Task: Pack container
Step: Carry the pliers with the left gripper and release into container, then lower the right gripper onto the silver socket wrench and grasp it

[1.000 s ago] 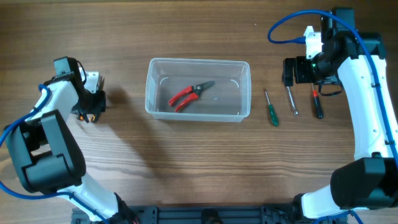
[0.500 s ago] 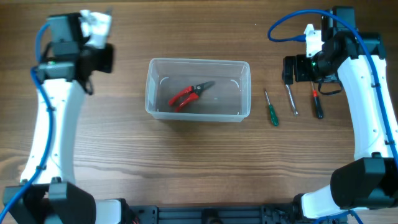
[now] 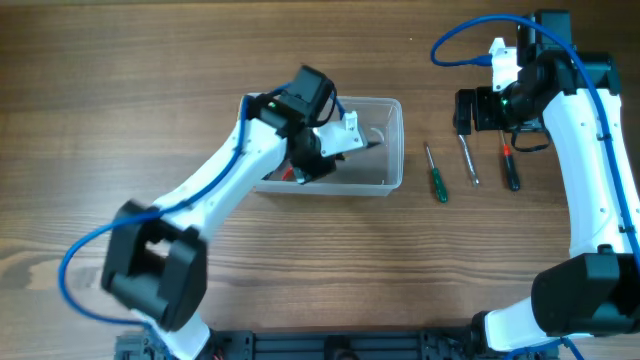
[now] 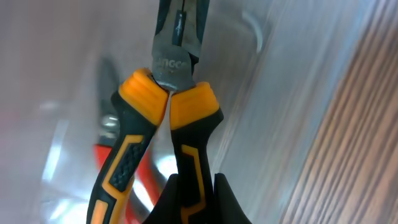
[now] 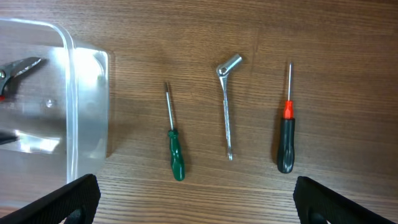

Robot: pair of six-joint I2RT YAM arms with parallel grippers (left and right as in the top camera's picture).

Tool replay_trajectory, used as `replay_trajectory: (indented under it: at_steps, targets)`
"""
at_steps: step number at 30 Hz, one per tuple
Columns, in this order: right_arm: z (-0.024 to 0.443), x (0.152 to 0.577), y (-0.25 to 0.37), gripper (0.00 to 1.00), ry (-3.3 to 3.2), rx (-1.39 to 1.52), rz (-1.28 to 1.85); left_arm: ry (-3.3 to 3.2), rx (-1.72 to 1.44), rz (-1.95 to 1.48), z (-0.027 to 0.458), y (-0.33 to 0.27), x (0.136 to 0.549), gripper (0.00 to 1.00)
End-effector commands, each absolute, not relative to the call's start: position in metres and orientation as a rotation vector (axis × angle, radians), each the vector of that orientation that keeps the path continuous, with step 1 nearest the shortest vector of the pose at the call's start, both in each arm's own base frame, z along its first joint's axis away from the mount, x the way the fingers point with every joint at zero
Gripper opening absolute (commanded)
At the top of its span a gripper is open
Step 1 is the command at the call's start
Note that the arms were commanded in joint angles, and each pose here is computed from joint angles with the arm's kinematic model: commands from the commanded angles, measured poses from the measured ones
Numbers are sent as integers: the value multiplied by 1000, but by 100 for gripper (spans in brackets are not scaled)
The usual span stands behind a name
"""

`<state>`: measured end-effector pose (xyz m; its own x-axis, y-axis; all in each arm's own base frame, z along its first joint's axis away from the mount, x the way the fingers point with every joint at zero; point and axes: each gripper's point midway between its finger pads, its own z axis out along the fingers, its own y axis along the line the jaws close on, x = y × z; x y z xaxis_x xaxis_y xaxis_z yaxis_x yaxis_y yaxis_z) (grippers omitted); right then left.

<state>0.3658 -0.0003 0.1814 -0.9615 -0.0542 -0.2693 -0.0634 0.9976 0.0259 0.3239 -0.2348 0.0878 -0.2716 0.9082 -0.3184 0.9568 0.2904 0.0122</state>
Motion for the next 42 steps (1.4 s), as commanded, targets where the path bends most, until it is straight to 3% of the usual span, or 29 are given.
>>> replay_trajectory:
  at_steps: [1, 5, 7, 8, 10, 12, 15, 18, 20, 22, 24, 26, 27, 28, 30, 31, 33, 36, 37, 40, 41, 42]
  targets:
    - [180, 366, 0, 100, 2872, -80, 68, 2353, 1783, -308, 52, -237, 320, 4]
    - [180, 366, 0, 100, 2872, -80, 68, 2443, 1806, -339, 19, -234, 314, 7]
    - [180, 366, 0, 100, 2872, -80, 67, 2459, 1778, -362, 19, -237, 313, 38]
    - [180, 366, 0, 100, 2871, -80, 67, 2456, 1777, -366, 19, -237, 313, 48]
    - [180, 366, 0, 100, 2871, -80, 67, 2455, 1775, -366, 19, -238, 314, 57]
    - [180, 366, 0, 100, 2871, -80, 67, 2447, 1750, -361, 27, -240, 318, 59]
    - [180, 368, 0, 100, 2867, -80, 67, 2380, 1566, -335, 82, -253, 356, 59]
    - [182, 372, 0, 100, 2849, -80, 65, 2287, 1333, -319, 171, -256, 397, 61]
    - [183, 375, 0, 100, 2835, -42, 70, 2252, 1172, -296, 229, -245, 412, 66]
    - [183, 377, 0, 100, 2828, -34, 70, 2287, 898, -219, 269, -213, 429, 64]
    - [181, 379, -1, 90, 2829, -47, 58, 2374, 486, -126, 289, -155, 444, 64]
    - [173, 379, -11, 68, 2852, -36, -17, 2452, 270, -104, 286, -111, 442, 64]
    - [168, 379, -14, 61, 2868, -32, -45, 2516, 156, -83, 278, -81, 438, 66]
    - [157, 377, -16, 58, 2894, -32, -60, 2558, 89, -65, 271, -60, 434, 67]
    - [118, 368, -15, 34, 2978, -34, -55, 2636, -90, -15, 259, -4, 424, 71]
    - [100, 363, -15, 33, 3012, -35, -54, 2649, -154, -6, 257, 14, 421, 72]
    - [57, 351, -15, 34, 3080, -77, -52, 2672, -299, 2, 253, 56, 410, 77]
    - [34, 351, -15, 34, 3087, -79, -52, 2670, -407, 27, 251, 88, 402, 91]
    - [33, 354, -17, 40, 3078, -77, -67, 2668, -425, 32, 251, 94, 401, 99]
    - [34, 363, -31, 61, 3043, -69, -190, 2661, -459, 40, 251, 104, 398, 100]
    - [35, 368, -34, 73, 3020, -66, -219, 2658, -459, 41, 252, 105, 399, 100]
    - [36, 371, -34, 77, 3006, -72, -219, 2658, -459, 41, 252, 105, 399, 100]
